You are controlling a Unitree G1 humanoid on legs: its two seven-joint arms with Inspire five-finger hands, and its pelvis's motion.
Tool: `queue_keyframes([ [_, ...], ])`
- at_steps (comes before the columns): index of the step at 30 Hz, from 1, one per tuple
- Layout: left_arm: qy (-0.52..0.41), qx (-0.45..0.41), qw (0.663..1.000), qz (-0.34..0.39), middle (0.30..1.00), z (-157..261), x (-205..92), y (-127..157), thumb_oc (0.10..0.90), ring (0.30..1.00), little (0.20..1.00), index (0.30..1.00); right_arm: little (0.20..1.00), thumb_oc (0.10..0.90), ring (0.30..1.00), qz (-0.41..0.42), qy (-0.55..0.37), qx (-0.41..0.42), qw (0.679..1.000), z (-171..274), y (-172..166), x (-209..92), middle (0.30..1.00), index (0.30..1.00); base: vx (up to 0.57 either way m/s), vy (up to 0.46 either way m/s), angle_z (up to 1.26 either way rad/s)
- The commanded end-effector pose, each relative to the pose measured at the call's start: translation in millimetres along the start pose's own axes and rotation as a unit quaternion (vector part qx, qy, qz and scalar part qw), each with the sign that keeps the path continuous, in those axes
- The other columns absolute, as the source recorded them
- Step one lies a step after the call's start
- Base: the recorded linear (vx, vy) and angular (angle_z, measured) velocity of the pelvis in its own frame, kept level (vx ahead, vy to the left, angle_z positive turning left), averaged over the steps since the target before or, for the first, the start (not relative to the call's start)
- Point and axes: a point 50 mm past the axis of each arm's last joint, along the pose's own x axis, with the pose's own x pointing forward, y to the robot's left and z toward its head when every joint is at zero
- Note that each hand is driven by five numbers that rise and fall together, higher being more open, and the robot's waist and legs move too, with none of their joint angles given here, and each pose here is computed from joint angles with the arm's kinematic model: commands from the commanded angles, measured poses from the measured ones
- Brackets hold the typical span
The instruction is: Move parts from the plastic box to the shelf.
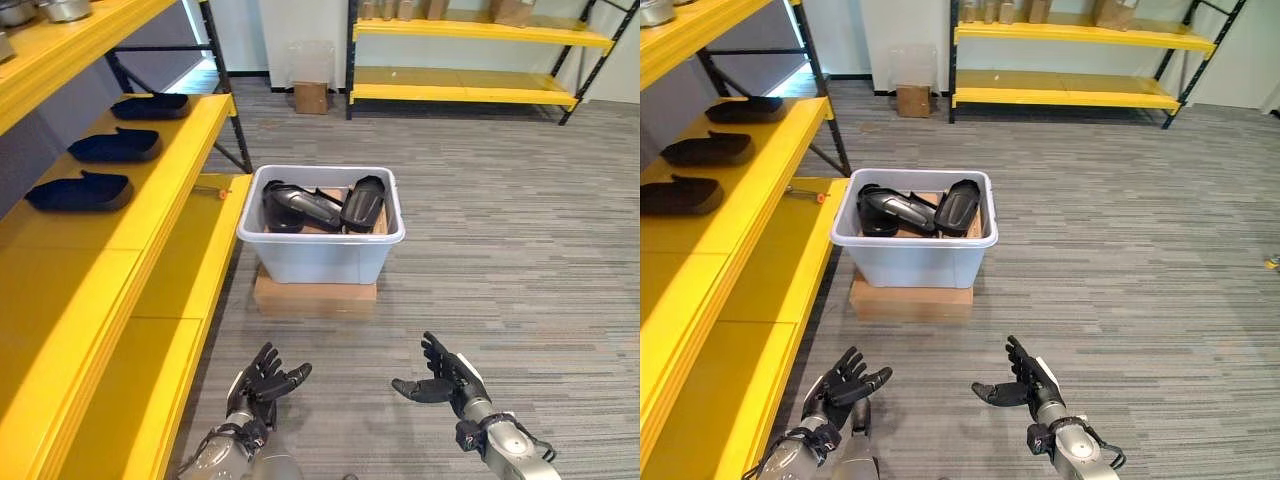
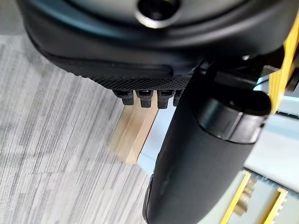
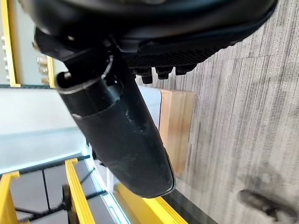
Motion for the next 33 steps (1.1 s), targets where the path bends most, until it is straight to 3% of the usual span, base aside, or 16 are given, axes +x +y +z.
queue_keyframes([
  [1,-0.134,0.03,0.988,-0.064,1.0,60,9,-20,0.9,1.0,1.0,1.0,1.0,0.9,1.0,0.025,-0.092,0.006,0.995,36,5,4,1.0,1.0,0.19,0.231,-0.49],
  [16,-0.129,0.062,0.988,-0.065,1.0,64,10,-21,0.9,1.0,1.0,1.0,1.0,0.9,1.0,0.043,-0.09,0.012,0.995,34,19,6,1.0,1.0,0.12,0.239,0.07],
  [33,-0.127,0.038,0.988,-0.079,1.0,57,13,-32,0.9,1.0,1.0,1.0,1.0,0.9,1.0,0.042,-0.101,-0.006,0.994,45,6,6,1.0,1.0,0.24,-0.146,0.18],
])
